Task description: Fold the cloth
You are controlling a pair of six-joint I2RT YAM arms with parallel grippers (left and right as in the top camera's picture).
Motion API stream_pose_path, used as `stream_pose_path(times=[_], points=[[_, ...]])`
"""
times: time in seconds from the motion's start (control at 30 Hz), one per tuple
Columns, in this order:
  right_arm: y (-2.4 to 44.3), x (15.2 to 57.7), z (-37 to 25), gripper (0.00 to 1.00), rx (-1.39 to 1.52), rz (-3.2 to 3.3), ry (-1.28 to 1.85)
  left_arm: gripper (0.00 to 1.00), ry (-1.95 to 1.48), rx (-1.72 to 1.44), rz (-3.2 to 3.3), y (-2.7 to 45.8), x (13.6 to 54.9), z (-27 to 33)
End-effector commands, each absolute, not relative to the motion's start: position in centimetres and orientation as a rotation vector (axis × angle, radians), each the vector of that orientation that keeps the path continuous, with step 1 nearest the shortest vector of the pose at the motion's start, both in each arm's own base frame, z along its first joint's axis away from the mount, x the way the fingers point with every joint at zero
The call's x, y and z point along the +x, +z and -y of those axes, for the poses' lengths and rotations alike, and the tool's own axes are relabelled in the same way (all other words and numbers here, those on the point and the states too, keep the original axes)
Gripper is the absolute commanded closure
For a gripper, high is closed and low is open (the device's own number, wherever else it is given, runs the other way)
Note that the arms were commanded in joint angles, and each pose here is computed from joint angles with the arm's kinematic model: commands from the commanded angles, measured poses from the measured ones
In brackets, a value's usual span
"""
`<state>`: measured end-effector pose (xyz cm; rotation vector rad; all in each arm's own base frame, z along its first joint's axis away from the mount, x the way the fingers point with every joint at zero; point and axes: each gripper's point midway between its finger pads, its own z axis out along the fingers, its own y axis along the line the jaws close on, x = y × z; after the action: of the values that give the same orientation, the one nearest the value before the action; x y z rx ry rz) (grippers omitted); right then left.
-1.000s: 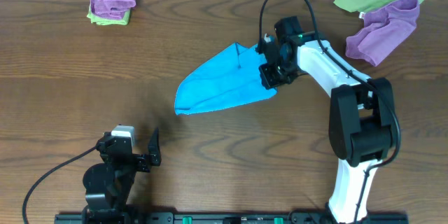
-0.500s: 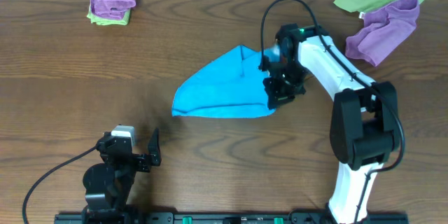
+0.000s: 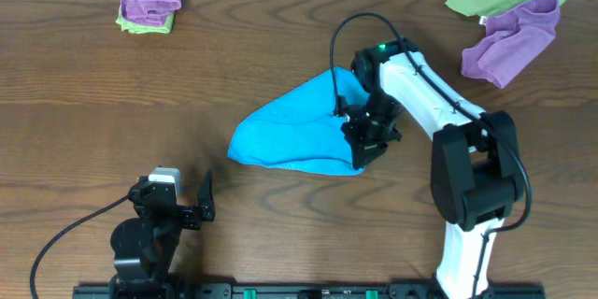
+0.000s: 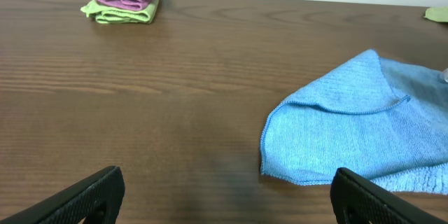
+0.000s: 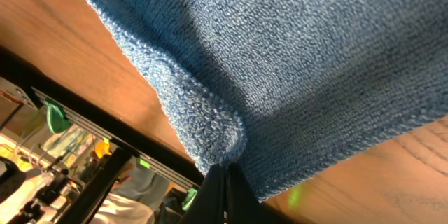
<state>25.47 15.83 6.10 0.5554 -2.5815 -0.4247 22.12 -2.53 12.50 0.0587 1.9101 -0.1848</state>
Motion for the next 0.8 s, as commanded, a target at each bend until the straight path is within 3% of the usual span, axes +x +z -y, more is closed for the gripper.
stream_pose_path(times=[0.0,0.07,0.1,0.17,0.2,0.37,0.43,0.53,0.7,0.73,0.77], points=[[7.2,25.7,-16.0,0.98,0.614,2.605,-0.418,0.05,-0.180,0.059,-1.928,11.5,22.1,2.5],[7.4,25.2,-15.6,0.94,0.606,2.583,-0.392,0.05,-0.180,0.059,-1.928,11.5,22.1,2.5],[7.4,25.0,-15.4,0.73,0.605,2.578,-0.378,0.05,-0.179,0.059,-1.928,11.5,22.1,2.5],[7.4,25.0,-15.2,0.58,0.608,2.577,-0.365,0.05,-0.180,0.059,-1.928,11.5,22.1,2.5],[7.4,25.0,-15.2,0.46,0.608,2.577,-0.365,0.05,-0.179,0.059,-1.928,11.5,22.1,2.5],[7.1,25.7,-15.2,0.39,0.622,2.607,-0.358,0.05,-0.179,0.059,-1.928,11.5,22.1,2.5],[6.5,26.9,-15.6,0.45,0.643,2.660,-0.368,0.05,-0.180,0.059,-1.928,11.5,22.1,2.5],[5.6,29.7,-16.7,0.67,0.659,2.780,-0.397,0.05,-0.179,0.059,-1.928,11.5,22.1,2.5],[5.0,32.5,-18.8,0.87,0.751,2.900,-0.438,0.05,-0.180,0.059,-1.928,11.5,22.1,2.5],[5.0,32.8,-19.0,0.99,0.767,2.912,-0.435,0.05,-0.179,0.059,-1.928,11.5,22.1,2.5],[4.9,33.0,-19.1,0.99,0.773,2.924,-0.430,0.05,-0.179,0.059,-1.928,11.5,22.1,2.5]])
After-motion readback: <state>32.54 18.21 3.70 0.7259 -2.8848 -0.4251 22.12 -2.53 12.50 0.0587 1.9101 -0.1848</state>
